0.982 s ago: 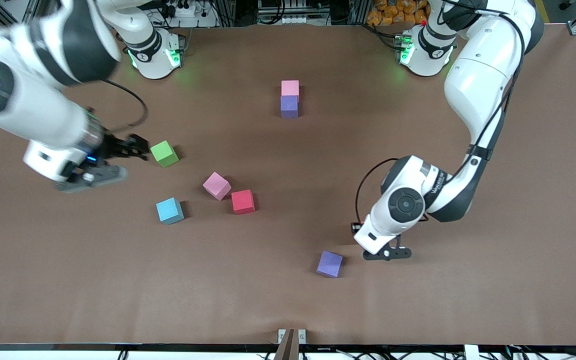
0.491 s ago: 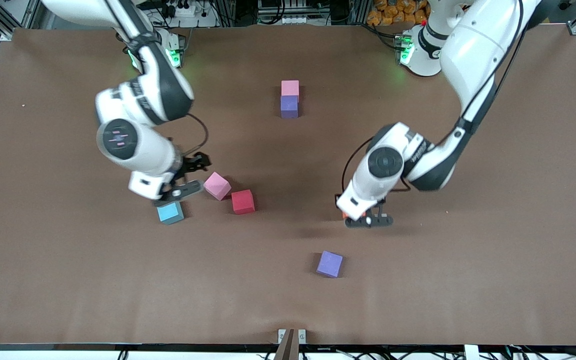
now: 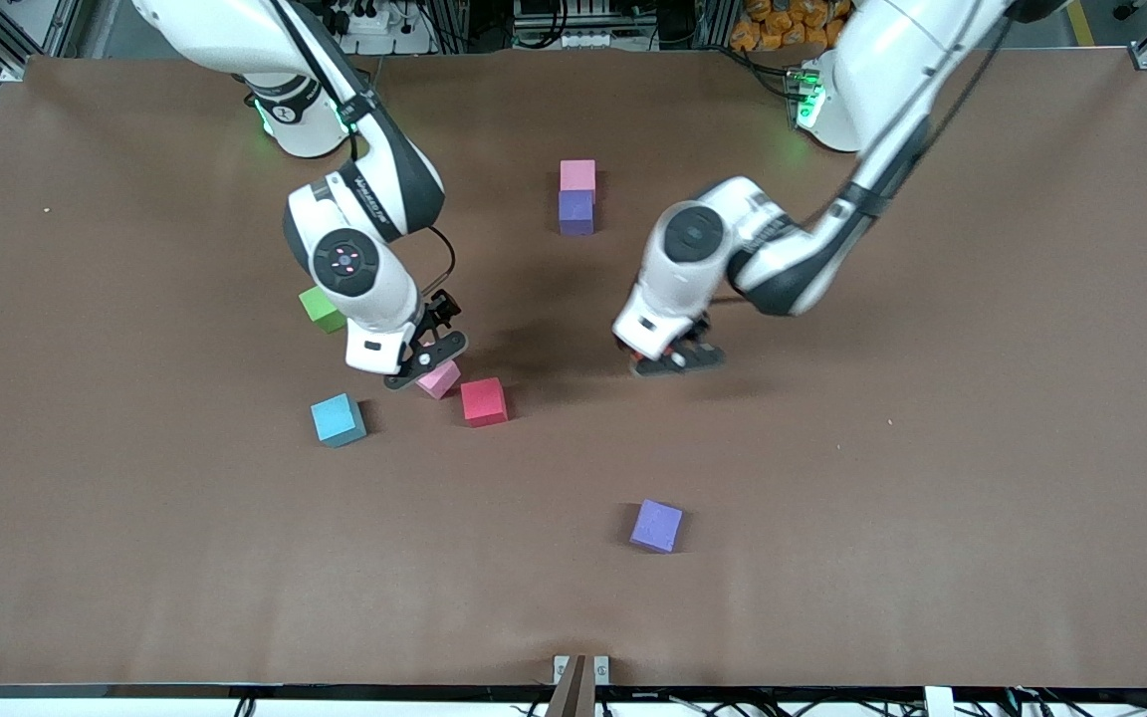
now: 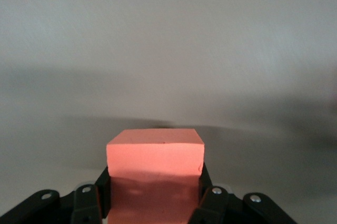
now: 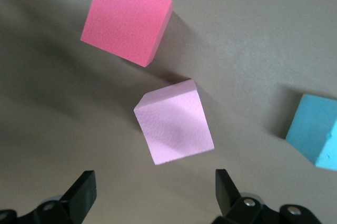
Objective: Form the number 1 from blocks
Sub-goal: 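Carry the orange block toward the purple while the right gripper reaches pink, then place the orange block by the purple while the right gripper grips pink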
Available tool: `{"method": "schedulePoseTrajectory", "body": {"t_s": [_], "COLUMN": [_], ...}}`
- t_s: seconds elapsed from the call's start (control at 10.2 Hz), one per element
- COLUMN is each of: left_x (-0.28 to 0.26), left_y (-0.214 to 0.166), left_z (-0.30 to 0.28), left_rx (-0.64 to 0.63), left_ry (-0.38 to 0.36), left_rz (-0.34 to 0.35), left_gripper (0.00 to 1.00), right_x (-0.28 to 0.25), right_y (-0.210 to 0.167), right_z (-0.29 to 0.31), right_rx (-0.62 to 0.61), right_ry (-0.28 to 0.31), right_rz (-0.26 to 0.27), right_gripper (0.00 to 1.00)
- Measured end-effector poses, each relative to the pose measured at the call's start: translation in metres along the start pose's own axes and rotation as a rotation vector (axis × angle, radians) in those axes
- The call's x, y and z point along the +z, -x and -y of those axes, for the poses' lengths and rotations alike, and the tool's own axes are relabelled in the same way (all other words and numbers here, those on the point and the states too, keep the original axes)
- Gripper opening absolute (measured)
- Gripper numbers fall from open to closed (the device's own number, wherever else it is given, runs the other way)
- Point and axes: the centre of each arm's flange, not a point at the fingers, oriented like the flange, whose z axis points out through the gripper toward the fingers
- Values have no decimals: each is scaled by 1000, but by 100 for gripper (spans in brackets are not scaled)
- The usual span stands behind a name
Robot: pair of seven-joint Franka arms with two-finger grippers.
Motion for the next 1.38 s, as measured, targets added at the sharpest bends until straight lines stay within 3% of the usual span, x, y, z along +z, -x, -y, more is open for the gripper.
{"method": "schedulePoseTrajectory", "body": {"t_s": [0.69,1.38], "left_x": [33,50], "left_y": [133,153], "left_z": [-67,-66], "left_rx": [35,60], "left_ry": [-36,-48], "left_rz": [44,64], "left_gripper": [62,62], "right_x": [30,46], "right_y": [-7,-19], "right_z": [-10,-11], "right_rx": [-70,-83], "right_ry": [41,40], "right_rz": [-9,-19], "right_gripper": [100,96]}}
